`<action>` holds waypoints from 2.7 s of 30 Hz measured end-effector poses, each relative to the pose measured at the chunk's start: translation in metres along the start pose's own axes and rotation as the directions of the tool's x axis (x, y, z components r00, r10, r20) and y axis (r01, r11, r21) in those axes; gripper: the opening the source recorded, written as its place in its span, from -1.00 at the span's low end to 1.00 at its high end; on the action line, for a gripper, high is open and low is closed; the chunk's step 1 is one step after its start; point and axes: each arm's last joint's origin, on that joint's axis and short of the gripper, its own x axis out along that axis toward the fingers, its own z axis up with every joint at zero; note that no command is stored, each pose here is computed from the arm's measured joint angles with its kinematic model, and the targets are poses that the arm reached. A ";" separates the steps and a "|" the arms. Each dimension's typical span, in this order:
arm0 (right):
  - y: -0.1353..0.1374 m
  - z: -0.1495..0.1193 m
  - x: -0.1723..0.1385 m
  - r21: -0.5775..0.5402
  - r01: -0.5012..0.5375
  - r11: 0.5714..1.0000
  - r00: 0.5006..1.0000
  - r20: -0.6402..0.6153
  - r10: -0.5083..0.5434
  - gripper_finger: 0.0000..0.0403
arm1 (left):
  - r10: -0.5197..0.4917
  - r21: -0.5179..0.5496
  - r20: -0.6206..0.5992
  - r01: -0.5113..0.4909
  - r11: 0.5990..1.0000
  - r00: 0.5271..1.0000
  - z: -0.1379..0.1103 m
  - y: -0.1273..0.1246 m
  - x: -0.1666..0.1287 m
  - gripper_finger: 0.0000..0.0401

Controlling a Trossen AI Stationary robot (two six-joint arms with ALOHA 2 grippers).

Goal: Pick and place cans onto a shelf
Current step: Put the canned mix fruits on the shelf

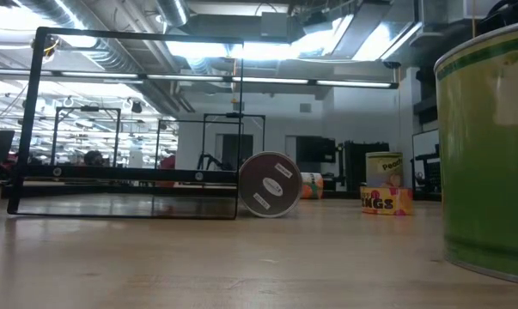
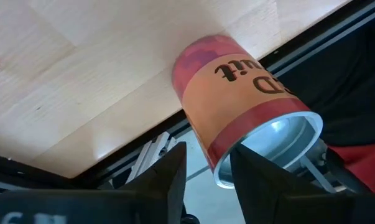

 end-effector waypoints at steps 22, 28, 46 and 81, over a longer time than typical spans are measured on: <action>0.000 0.000 0.000 0.000 0.000 1.000 1.000 0.000 0.000 -0.48 | 0.003 0.036 -0.001 -0.003 0.999 1.000 -0.001 -0.001 -0.001 -0.98; 0.000 0.000 0.000 0.000 0.000 1.000 1.000 0.000 0.000 -0.48 | -0.040 0.127 0.000 0.040 0.991 0.999 -0.008 -0.014 -0.009 -0.99; 0.000 0.000 0.000 0.000 0.000 1.000 1.000 0.000 0.000 -0.48 | -0.254 0.166 -0.087 0.265 0.950 0.963 -0.007 -0.074 -0.060 -0.99; 0.000 0.000 0.000 0.000 0.000 1.000 1.000 0.000 0.000 -0.48 | -0.348 0.693 0.237 0.093 0.715 0.907 0.085 -0.113 -0.208 -0.99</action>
